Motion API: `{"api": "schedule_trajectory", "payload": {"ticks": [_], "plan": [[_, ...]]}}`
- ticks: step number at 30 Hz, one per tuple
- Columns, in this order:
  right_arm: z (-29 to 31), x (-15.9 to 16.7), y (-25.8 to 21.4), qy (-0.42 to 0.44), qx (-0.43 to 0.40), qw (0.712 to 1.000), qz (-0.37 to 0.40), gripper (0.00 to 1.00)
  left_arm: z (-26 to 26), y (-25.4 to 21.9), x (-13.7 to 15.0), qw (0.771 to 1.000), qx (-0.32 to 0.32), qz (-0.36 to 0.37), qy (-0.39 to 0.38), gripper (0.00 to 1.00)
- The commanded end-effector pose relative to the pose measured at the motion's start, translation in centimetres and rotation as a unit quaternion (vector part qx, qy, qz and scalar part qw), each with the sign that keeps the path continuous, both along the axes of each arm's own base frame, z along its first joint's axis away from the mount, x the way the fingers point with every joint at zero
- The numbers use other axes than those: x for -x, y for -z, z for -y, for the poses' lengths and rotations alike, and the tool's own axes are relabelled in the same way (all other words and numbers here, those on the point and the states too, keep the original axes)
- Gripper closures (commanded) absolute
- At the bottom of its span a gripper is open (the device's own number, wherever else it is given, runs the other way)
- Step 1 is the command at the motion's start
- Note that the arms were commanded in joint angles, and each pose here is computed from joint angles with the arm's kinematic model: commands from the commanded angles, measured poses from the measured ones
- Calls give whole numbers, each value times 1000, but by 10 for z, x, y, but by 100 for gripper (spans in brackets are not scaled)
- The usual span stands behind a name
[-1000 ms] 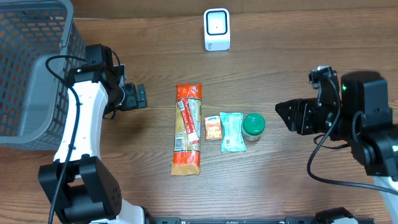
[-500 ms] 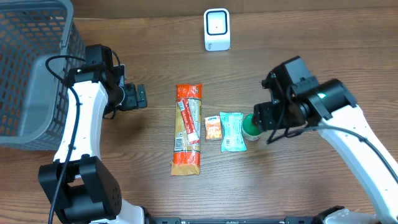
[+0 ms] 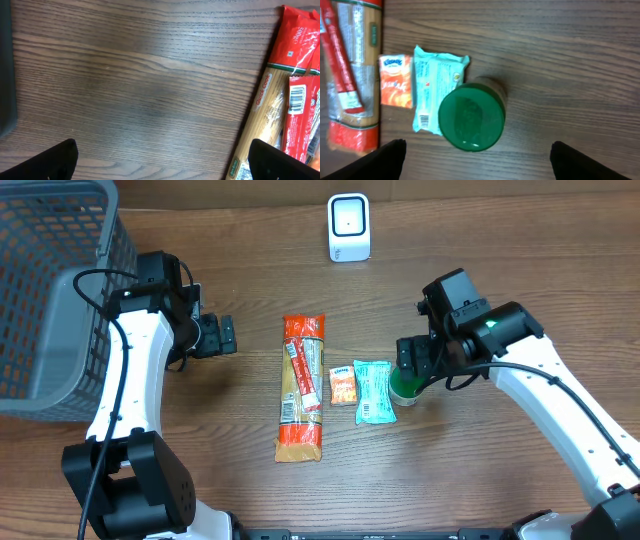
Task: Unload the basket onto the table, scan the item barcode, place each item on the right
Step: 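Move the right gripper over the green-lid jar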
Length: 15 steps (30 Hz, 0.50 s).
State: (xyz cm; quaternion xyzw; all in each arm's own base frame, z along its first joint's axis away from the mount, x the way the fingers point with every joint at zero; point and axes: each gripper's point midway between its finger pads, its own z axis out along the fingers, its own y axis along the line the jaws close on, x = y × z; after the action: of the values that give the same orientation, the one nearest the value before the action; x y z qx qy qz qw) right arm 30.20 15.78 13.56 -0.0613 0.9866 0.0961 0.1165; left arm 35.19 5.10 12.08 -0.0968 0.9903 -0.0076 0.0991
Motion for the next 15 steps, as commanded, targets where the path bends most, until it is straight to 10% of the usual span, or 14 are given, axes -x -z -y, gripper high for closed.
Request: {"api": "schedule_trajectory", "payload": {"ticks": [1, 15], "plan": [[-1, 5, 14, 0, 0, 1000, -11, 2, 1, -12, -4, 1000, 0, 19, 14, 0], [-9, 0, 24, -5, -23, 1000, 2, 0, 1, -12, -4, 1000, 0, 19, 14, 0]]}}
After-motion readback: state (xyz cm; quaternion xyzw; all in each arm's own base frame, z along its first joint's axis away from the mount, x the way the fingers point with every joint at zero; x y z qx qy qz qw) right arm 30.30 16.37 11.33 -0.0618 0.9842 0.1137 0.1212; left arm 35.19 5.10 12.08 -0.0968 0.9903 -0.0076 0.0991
